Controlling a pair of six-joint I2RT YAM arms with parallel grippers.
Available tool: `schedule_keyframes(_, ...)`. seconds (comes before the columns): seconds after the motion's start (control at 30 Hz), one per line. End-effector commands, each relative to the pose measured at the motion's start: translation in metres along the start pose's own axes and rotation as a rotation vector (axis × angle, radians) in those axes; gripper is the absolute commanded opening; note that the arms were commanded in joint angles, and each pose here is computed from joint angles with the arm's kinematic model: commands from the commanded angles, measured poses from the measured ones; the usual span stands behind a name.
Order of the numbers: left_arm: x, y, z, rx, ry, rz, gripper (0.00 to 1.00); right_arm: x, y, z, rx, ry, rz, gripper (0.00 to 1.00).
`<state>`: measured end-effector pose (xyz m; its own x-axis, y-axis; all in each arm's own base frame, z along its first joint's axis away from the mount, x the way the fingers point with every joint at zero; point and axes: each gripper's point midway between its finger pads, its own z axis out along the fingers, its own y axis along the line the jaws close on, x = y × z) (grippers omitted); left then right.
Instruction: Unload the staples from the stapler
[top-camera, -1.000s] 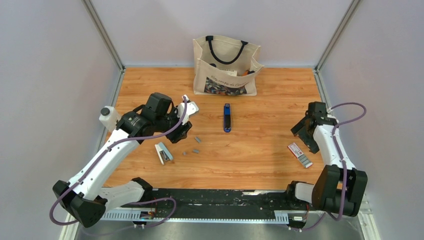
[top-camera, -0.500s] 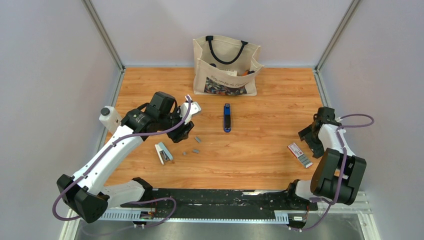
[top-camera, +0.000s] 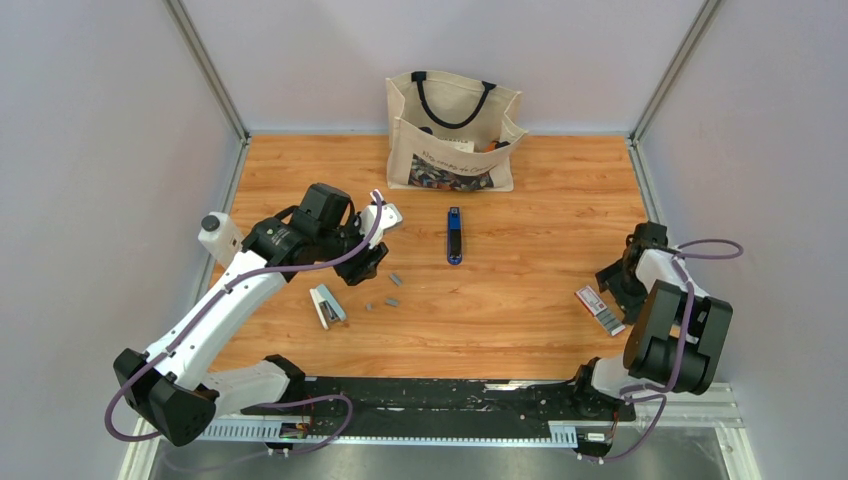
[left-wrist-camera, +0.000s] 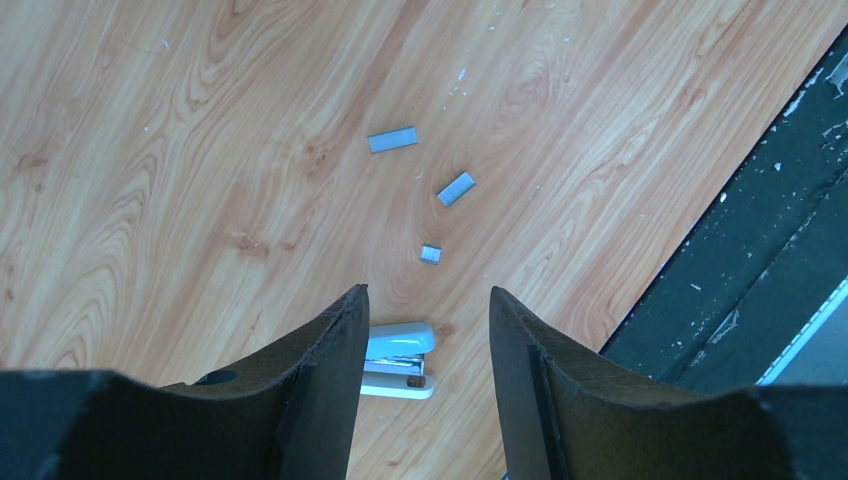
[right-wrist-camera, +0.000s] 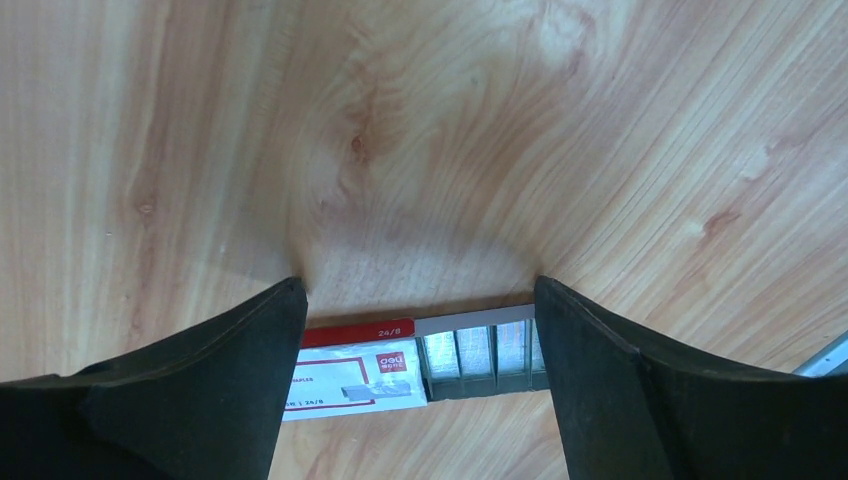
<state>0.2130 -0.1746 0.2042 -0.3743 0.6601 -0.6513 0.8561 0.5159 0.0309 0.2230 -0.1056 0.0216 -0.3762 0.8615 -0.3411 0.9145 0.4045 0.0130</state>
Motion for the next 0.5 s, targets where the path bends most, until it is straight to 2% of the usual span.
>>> schedule_keyframes(0.0,-0.012,0.001,-0.008,-0.013,-0.051,0.035,0.56,0.005,0.003,0.009,-0.007,0.017,0.013,0.87)
schedule_keyframes(0.47,-0.017,0.003,-0.014,-0.026,-0.059,0.039,0.56,0.039,0.010,0.010,-0.096,0.066,0.046,0.84)
